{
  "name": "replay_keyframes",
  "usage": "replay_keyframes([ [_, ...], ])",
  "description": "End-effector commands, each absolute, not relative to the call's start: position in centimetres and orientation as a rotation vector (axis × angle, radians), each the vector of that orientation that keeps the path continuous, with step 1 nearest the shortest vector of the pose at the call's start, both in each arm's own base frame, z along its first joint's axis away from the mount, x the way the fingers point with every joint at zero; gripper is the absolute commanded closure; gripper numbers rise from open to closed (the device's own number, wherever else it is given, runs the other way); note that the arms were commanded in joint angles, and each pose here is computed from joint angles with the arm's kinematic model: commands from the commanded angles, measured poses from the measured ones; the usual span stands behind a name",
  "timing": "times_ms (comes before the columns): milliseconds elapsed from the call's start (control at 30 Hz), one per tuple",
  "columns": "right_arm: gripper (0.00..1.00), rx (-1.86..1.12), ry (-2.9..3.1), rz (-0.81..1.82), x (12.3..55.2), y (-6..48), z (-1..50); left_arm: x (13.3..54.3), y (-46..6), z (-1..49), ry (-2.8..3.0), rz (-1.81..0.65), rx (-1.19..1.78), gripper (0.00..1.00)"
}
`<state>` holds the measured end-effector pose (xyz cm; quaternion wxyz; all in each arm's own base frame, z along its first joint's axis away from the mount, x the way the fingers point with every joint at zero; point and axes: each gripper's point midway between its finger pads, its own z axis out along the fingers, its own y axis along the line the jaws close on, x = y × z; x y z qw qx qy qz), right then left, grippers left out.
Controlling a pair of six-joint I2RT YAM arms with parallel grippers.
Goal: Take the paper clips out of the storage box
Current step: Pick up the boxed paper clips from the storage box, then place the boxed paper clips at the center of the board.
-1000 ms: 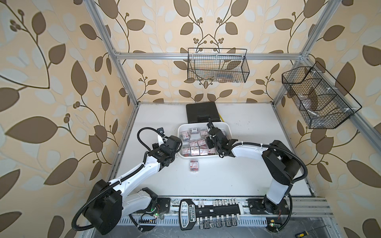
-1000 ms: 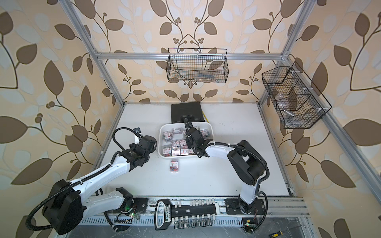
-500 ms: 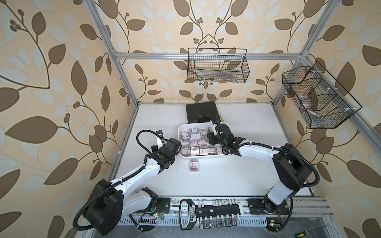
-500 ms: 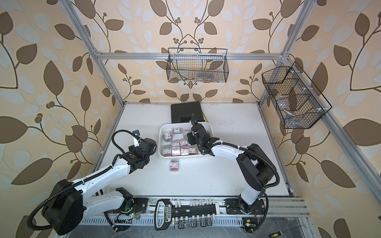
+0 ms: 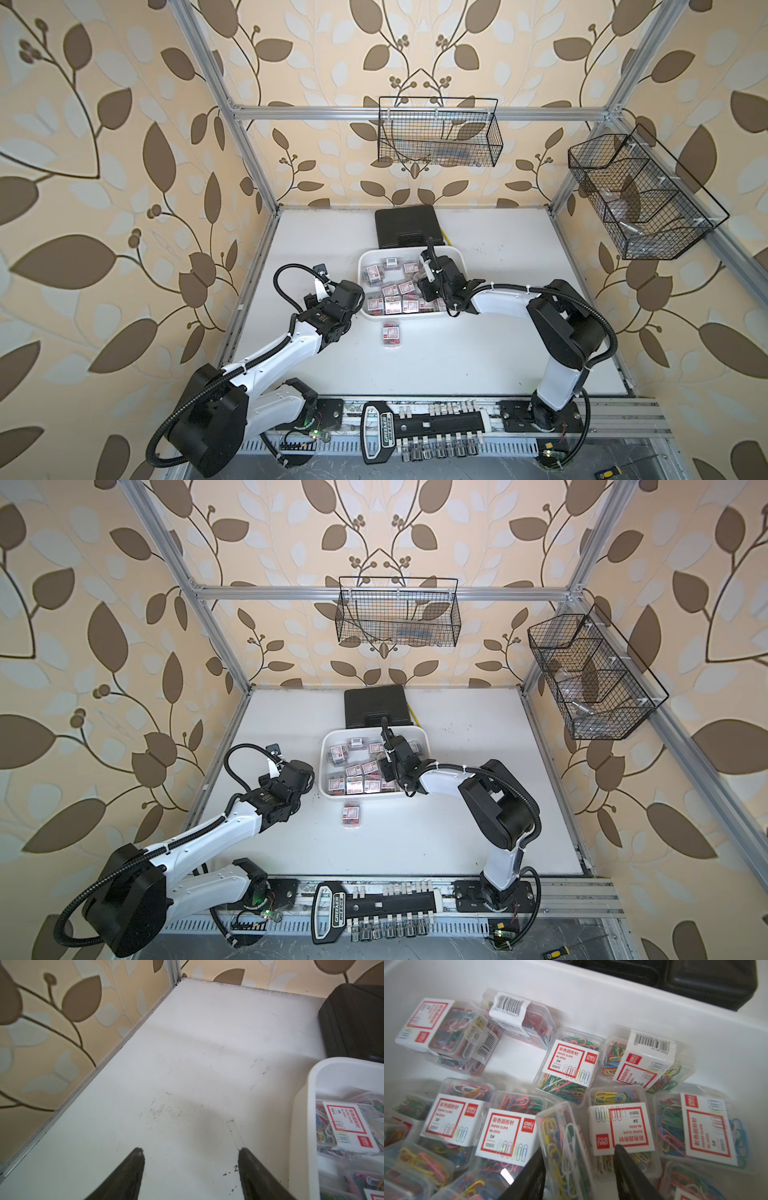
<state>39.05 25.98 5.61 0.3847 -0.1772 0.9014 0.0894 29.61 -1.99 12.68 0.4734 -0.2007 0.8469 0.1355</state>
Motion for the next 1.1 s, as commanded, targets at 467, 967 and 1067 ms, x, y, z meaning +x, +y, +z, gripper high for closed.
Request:
replay_keyframes([
  [467,0.75,-0.298,2.202,0.093,39.0,25.2,10.8,29.7,-1.7,13.6,2.023,0.301,-0.541,0.27],
  [967,0.76,0.084,2.04,-0.081,31.3,19.3,18.5,29.6,-1.7,13.7,2.014,0.285,-0.537,0.28],
  [1067,0.74,0.113,2.046,-0.094,28.6,18.9,18.3,29.3,-1.5,13.9,1.996,0.263,-0.545,0.28],
])
